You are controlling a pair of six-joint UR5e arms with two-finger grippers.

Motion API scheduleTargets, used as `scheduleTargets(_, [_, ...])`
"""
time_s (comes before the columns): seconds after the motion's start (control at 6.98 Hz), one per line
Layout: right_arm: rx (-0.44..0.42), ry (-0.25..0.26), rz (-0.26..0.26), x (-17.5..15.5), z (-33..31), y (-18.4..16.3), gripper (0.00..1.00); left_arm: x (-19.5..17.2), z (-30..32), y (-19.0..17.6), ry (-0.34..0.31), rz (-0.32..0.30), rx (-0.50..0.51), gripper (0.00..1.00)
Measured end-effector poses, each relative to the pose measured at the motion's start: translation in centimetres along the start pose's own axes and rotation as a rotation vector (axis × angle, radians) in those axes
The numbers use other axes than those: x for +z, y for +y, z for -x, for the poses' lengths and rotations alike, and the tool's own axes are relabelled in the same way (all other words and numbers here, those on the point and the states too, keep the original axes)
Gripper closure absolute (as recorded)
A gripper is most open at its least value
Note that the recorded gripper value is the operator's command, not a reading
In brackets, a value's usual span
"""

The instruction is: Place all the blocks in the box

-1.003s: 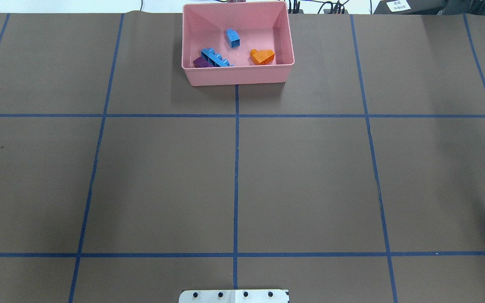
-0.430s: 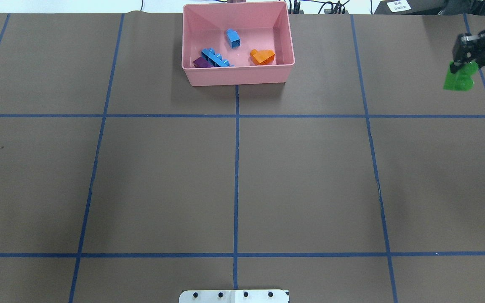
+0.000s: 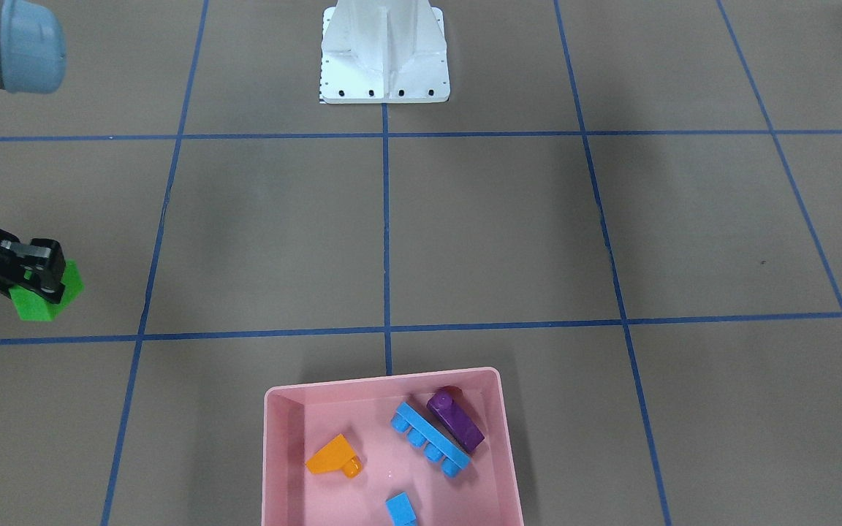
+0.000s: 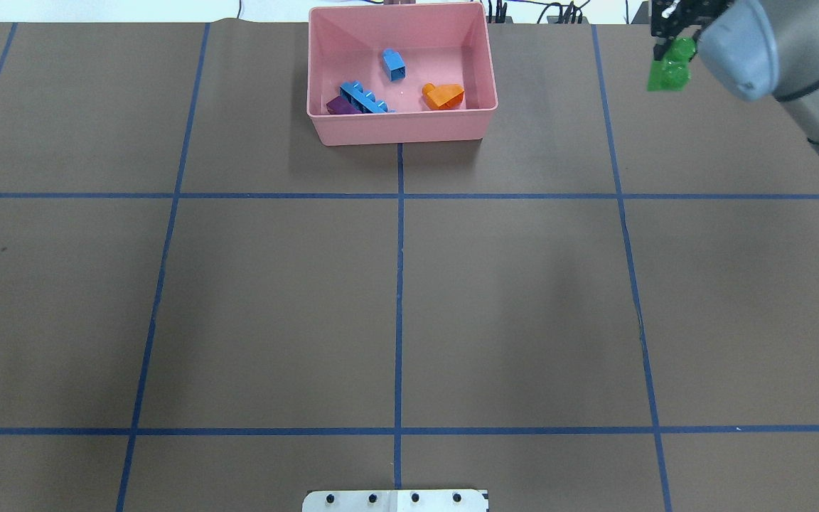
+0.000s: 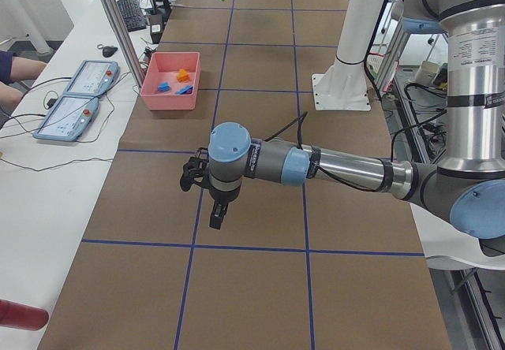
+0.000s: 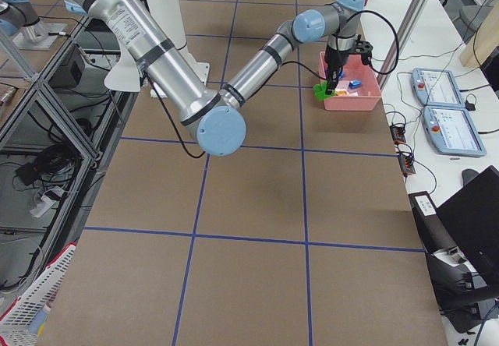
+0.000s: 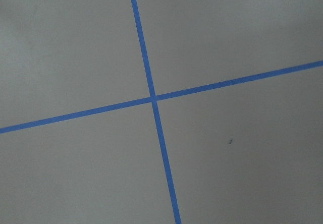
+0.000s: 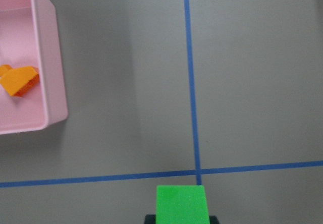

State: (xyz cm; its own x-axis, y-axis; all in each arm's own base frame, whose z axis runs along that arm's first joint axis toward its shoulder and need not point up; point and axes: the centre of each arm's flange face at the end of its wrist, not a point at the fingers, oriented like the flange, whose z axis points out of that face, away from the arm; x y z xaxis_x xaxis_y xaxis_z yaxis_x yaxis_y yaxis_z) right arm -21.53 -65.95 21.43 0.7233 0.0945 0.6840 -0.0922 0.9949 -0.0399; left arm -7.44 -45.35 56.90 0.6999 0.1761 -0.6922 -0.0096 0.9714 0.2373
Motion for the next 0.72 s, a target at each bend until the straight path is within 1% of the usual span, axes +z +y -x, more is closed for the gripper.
scheduleTargets(0.29, [0.057,0.010,0.020,-0.6,11.0,-3.7,1.00,0.0,0.0,0.0,0.001,-0.002,-0.028,0.00])
scheduleTargets(0.43, [0.082,-0.005,0.008,0.2,14.9,-4.9,1.00,0.0,0.0,0.0,0.000,-0.003,-0.033,0.00])
scheduleTargets(0.72, [0.104,-0.052,-0.070,3.9,19.9,-6.7,1.00,0.0,0.0,0.0,0.001,-0.004,-0.034,0.00])
